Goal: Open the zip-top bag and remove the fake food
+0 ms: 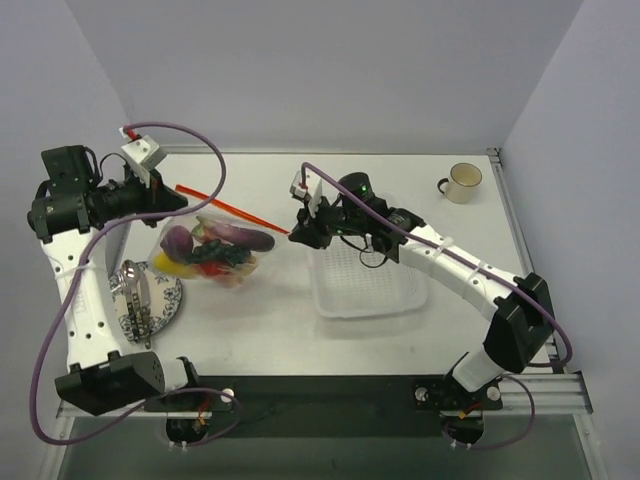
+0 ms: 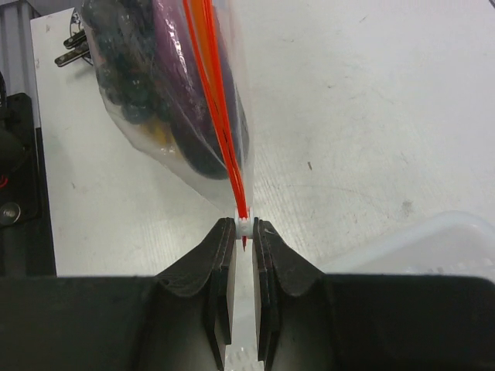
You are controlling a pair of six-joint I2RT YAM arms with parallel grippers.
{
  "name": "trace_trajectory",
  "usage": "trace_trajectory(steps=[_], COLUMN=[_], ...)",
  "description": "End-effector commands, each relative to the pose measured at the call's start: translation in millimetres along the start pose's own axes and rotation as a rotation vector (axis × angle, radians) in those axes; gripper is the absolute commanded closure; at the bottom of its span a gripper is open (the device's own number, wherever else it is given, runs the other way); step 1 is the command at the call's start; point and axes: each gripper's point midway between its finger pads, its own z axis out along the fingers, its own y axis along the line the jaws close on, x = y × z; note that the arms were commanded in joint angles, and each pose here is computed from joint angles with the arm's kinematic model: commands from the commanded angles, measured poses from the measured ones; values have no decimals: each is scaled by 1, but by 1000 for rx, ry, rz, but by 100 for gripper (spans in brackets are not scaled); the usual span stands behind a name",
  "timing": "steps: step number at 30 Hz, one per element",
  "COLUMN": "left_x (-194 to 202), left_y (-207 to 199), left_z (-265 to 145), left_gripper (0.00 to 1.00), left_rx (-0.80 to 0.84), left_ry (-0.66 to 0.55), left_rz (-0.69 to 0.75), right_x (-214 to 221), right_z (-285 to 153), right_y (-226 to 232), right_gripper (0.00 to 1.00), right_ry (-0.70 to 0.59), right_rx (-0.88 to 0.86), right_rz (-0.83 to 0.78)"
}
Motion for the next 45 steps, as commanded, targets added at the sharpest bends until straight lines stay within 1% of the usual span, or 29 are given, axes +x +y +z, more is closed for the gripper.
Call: trace_trajectory(steps=[1, 2, 3, 5, 6, 8, 9, 11, 12, 14, 15, 16, 17, 18, 19, 20, 21, 22, 23, 24, 25, 26, 28, 30, 33, 34, 36, 42, 45], left_x=[-18, -19, -21, -16, -22, -26, -38, -46, -59, -54, -43, -33, -22, 15, 27, 44, 66, 93, 107, 119, 133, 141, 150, 158, 160, 159, 157, 153, 153], left_y=[30, 23, 20, 5, 7, 6, 10, 21, 23, 29, 20, 13, 7, -9, -21, -28, -35, -47, -52, -57, -63, -69, -75, -79, -83, -84, -88, -94, -93], left_z=[-3, 1, 4, 23, 30, 47, 49, 56, 52, 59, 62, 64, 65, 75, 73, 75, 76, 77, 77, 75, 73, 70, 67, 63, 60, 59, 57, 52, 51], left_gripper=[100, 100, 100, 100, 100, 100, 100, 100, 100, 100, 100, 100, 100, 100, 100, 100, 100, 100, 100, 100, 100, 100, 100, 100, 100, 100, 100, 100, 100], left_rx=[-29, 8, 20, 72, 55, 38, 31, 30, 26, 45, 90, 111, 131, 194, 209, 223, 231, 256, 268, 279, 298, 318, 340, 356, 364, 364, 373, 373, 361], left_ry=[-74, -90, -103, -91, -103, -99, -133, -140, -156, -131, -101, -79, -58, 17, 40, 68, 115, 157, 179, 203, 228, 250, 276, 302, 307, 301, 292, 278, 276], left_rz=[72, 60, 47, 32, 46, 61, 60, 33, 44, 40, 11, 6, 34, -29, -11, 19, 9, -16, -21, -14, -28, -31, -40, -48, -49, -45, -51, -45, -35], right_x=[13, 18, 8, 9, -10, -16, -36, -37, -42, -48, -47, -38, -34, -36, -18, -14, -8, -16, 2, 4, -9, 3, -9, 0, 8, 12, 20, 37, 37], right_z=[3, 8, 9, 19, 22, 35, 35, 45, 47, 50, 49, 50, 49, 47, 47, 45, 45, 37, 36, 34, 26, 25, 15, 13, 23, 27, 39, 66, 67], right_y=[-23, -26, -31, -40, -48, -61, -67, -77, -79, -77, -75, -71, -68, -59, -53, -47, -39, -36, -30, -28, -24, -22, -24, -22, -19, -16, -7, 13, 23], right_gripper=[100, 100, 99, 94, 92, 89, 89, 88, 88, 77, 72, 63, 60, 56, 54, 53, 52, 36, 34, 34, 38, 40, 46, 49, 58, 65, 72, 85, 91], right_ry=[60, 72, 55, 64, 15, 3, -33, -26, -34, -46, -44, -27, -18, -21, 16, 21, 26, -6, 23, 17, -34, -26, -97, -106, -95, -80, -56, -24, -31], right_rx=[68, 75, 88, 112, 135, 168, 185, 227, 237, 244, 249, 245, 247, 239, 236, 236, 232, 249, 254, 269, 272, 273, 296, 297, 284, 275, 258, 223, 212], right_rz=[18, 29, 27, 52, 38, 53, 42, 53, 51, 60, 60, 63, 65, 62, 74, 77, 94, 87, 94, 107, 109, 127, 173, 199, 234, 258, 274, 311, 315])
